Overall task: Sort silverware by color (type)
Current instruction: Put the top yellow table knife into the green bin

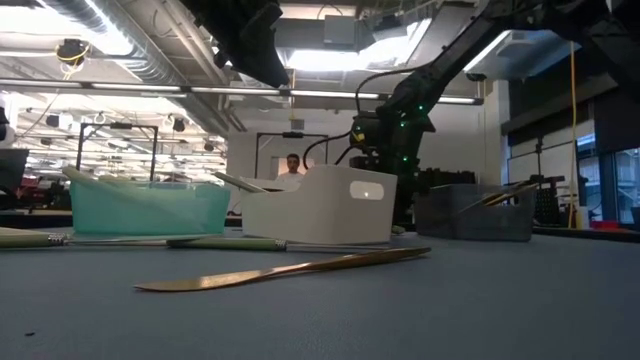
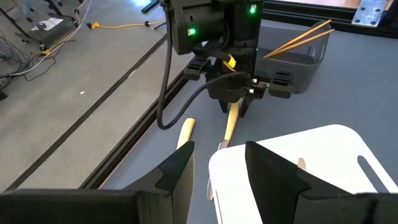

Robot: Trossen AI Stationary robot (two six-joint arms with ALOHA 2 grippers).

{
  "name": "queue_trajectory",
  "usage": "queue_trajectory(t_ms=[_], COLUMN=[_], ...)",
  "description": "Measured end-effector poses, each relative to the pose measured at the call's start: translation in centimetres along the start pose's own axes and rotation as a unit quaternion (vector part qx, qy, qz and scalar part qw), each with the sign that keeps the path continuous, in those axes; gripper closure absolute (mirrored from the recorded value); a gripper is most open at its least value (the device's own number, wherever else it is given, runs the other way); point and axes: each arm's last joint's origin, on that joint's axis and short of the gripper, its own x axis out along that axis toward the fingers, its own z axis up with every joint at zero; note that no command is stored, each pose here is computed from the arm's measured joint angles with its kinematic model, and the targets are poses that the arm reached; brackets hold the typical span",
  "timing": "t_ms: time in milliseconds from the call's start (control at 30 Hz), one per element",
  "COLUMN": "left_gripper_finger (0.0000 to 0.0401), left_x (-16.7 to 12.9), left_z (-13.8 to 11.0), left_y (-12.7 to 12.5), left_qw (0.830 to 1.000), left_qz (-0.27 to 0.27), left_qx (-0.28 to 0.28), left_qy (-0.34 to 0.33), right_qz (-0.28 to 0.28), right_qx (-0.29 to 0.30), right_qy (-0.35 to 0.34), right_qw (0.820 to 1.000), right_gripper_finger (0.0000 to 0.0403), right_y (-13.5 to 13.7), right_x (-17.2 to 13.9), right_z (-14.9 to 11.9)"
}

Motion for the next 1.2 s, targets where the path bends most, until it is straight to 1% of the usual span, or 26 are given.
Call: queue_trajectory(t_ms=[133, 200, 467, 567, 667, 767, 867, 1067, 1200], left_gripper_finger=[0.0264, 0.0264, 0.0264, 0.0264, 0.0264, 0.0264, 0.0264, 0.0264, 0.0264], left_x=[0.0, 0.0, 0.0, 0.0, 0.0, 0.0, 0.0, -0.1, -0.6], left_z=[0.0, 0.0, 0.0, 0.0, 0.0, 0.0, 0.0, 0.1, 0.5], left_y=[0.0, 0.0, 0.0, 0.0, 0.0, 0.0, 0.0, 0.1, 0.3], left_qw=[1.0, 1.0, 1.0, 1.0, 1.0, 1.0, 1.0, 1.0, 1.0], left_qz=[0.0, 0.0, 0.0, 0.0, 0.0, 0.0, 0.0, 0.0, 0.001], left_qx=[0.001, 0.001, 0.001, 0.001, 0.001, 0.0, -0.001, -0.003, -0.013], left_qy=[0.001, 0.001, 0.001, 0.001, 0.001, 0.0, -0.001, -0.004, -0.022], right_qz=[0.003, 0.004, 0.003, -0.005, -0.011, -0.015, -0.036, -0.103, -0.129], right_qx=[0.001, 0.001, 0.001, 0.0, 0.0, 0.0, 0.0, -0.004, -0.017], right_qy=[0.002, 0.002, 0.002, 0.009, 0.018, 0.023, 0.031, 0.056, 0.066], right_qw=[1.0, 1.0, 1.0, 1.0, 1.0, 1.0, 0.999, 0.993, 0.989], right_gripper_finger=[0.0247, 0.0257, 0.0348, 0.037, 0.0372, 0.0367, 0.0366, 0.0369, 0.0369], right_y=[0.0, 0.0, 0.0, -0.1, -0.3, -0.6, -1.1, -2.3, -2.9], right_x=[0.2, 0.3, 0.3, 0.2, -0.1, -0.5, -1.3, -3.1, -4.5], right_z=[0.0, 0.0, -0.1, 0.0, 0.2, 0.6, 1.0, 2.2, 3.0])
